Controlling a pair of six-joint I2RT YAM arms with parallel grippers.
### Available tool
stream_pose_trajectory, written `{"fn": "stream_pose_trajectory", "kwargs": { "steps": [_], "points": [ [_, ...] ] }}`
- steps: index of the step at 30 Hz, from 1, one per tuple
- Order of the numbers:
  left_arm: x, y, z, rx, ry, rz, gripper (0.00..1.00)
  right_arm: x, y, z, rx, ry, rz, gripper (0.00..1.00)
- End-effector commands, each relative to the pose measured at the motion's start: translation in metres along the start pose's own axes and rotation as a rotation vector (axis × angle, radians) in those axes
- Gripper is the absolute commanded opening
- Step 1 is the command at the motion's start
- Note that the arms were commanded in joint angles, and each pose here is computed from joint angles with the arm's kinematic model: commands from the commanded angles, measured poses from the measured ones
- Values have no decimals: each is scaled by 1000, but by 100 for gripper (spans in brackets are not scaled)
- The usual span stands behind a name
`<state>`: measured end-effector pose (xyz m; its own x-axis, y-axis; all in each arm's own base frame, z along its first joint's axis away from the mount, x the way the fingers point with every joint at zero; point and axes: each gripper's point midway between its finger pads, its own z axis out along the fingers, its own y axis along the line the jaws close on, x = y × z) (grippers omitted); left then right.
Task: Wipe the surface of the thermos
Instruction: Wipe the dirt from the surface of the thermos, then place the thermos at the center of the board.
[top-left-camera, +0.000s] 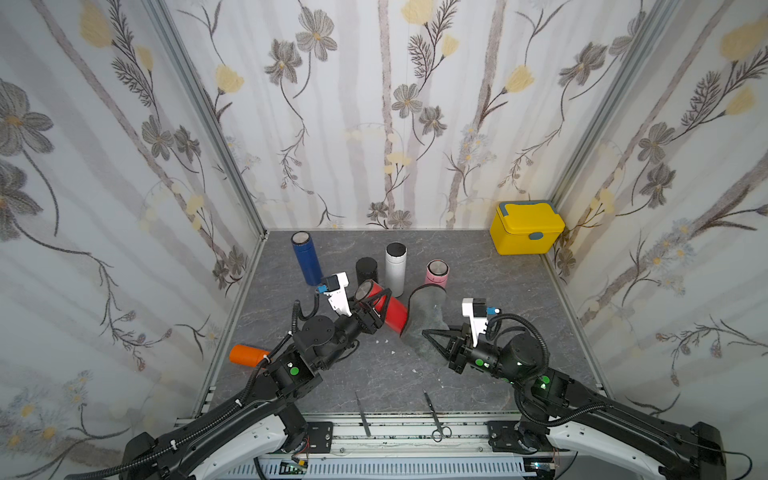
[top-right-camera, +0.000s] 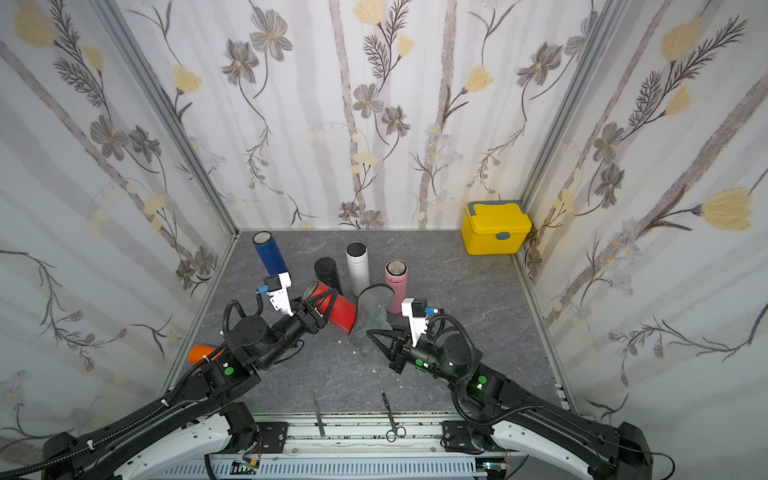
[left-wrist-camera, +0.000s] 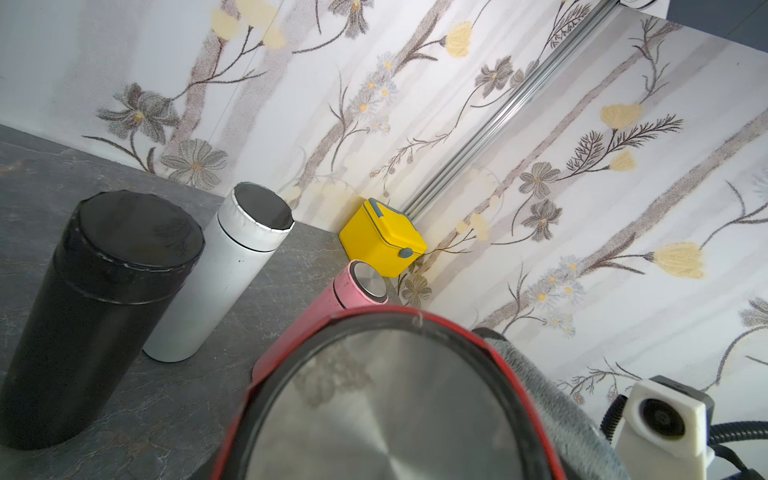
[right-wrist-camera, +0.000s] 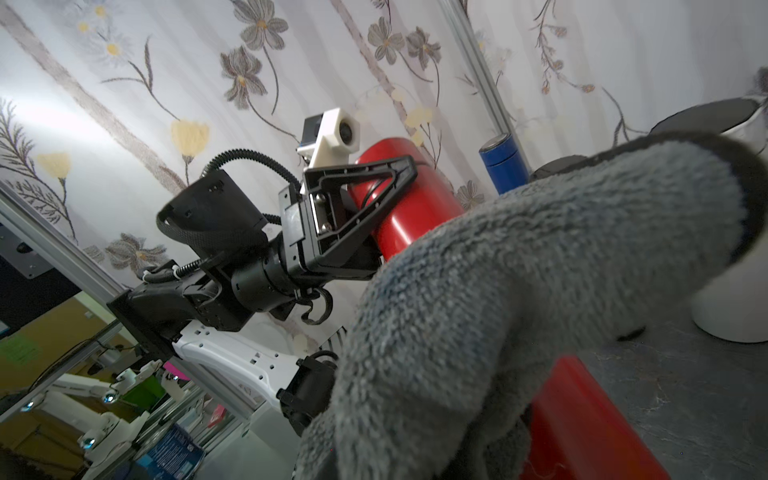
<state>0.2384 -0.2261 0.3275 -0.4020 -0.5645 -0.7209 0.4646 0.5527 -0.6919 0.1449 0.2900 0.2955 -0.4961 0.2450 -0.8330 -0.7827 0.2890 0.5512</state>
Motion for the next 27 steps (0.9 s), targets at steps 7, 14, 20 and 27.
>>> {"fn": "stream_pose_trajectory", "kwargs": {
  "steps": [7, 14, 20, 27],
  "points": [
    [-96, -25, -25, -67, -234, 158, 0, 66, -89, -19, 404, 190, 46, 0],
    [-162, -18, -29, -314, -352, 336, 0, 79, -99, -39, 432, 184, 87, 0],
    [-203, 3, 3, -467, -382, 443, 0, 69, -105, -31, 436, 182, 78, 0],
    [-245, 43, 45, -549, -400, 488, 0, 67, -112, -20, 439, 198, 84, 0]
  ]
}}
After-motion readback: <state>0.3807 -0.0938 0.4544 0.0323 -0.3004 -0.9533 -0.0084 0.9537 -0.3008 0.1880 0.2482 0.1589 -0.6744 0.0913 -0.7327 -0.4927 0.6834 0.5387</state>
